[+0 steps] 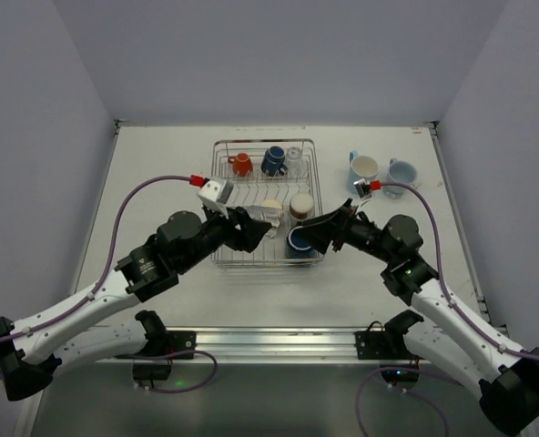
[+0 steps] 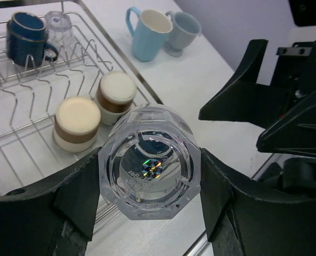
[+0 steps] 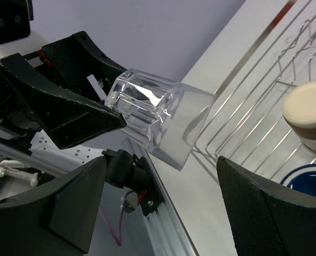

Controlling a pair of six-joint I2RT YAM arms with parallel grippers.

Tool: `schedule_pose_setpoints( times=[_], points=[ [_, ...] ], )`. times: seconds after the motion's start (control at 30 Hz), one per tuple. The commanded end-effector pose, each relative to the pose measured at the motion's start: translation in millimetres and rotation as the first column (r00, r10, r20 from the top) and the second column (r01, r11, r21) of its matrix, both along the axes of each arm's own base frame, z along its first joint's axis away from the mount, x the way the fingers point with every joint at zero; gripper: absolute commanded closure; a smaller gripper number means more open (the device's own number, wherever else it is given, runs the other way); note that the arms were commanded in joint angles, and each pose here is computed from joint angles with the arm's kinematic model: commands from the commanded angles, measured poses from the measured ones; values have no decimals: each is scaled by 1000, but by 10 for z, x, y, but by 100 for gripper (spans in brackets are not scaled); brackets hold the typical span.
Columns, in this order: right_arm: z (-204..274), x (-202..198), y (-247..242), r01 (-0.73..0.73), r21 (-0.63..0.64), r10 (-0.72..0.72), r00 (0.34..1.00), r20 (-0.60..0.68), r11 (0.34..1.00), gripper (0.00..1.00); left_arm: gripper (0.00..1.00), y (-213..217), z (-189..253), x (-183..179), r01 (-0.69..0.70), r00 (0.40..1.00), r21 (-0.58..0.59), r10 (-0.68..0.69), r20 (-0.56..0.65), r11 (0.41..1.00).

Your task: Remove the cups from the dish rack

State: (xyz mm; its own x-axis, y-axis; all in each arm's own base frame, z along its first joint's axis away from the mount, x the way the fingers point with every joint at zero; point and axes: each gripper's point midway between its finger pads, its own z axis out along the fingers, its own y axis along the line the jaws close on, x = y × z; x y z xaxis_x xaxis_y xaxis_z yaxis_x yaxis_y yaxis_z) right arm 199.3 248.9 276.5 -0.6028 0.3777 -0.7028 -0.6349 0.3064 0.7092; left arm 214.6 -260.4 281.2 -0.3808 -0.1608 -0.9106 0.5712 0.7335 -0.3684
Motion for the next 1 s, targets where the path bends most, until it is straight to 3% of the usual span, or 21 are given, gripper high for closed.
schedule_pose_setpoints(
  times=[0.0,0.3,0.4,0.47,0.5,0.57,0.6,0.67,0.83,0.87,0.93,0.97],
  points=[
    [266,-45,96,-39,80,33,997,74,996,15,75,-157,390,-103,72,997,-218,-65,39,973],
    [406,-297,416,-185,132,171,979,112,974,23,75,-254,561,-280,179,983,-364,-157,91,914],
    [512,-363,424,-215,185,190,971,148,959,38,73,-234,620,-311,192,981,-390,-161,111,901],
    [628,-410,399,-234,231,193,963,188,944,53,66,-216,638,-328,194,980,-404,-160,117,894],
    [621,-423,390,-238,240,193,962,195,941,61,52,-211,644,-332,195,980,-406,-160,119,893],
    [703,-448,357,-243,278,182,957,227,930,75,36,-193,630,-347,195,980,-411,-160,118,891],
    [673,-458,359,-247,282,187,956,225,927,88,20,-182,641,-355,196,980,-415,-160,122,889],
    [701,-502,340,-267,302,196,949,245,915,100,4,-163,639,-369,195,980,-409,-160,120,891],
    [783,-480,294,-226,290,153,955,255,930,100,0,-25,669,-365,162,983,-363,-119,136,918],
    [602,-381,322,-177,216,132,969,207,960,100,0,23,667,-363,151,984,-331,-109,143,931],
    [729,-258,237,-75,185,35,977,212,980,100,0,160,737,-374,122,983,-319,-71,166,940],
    [491,-159,222,-16,73,4,986,168,997,100,0,220,710,-377,108,984,-282,-62,170,953]
  ],
)
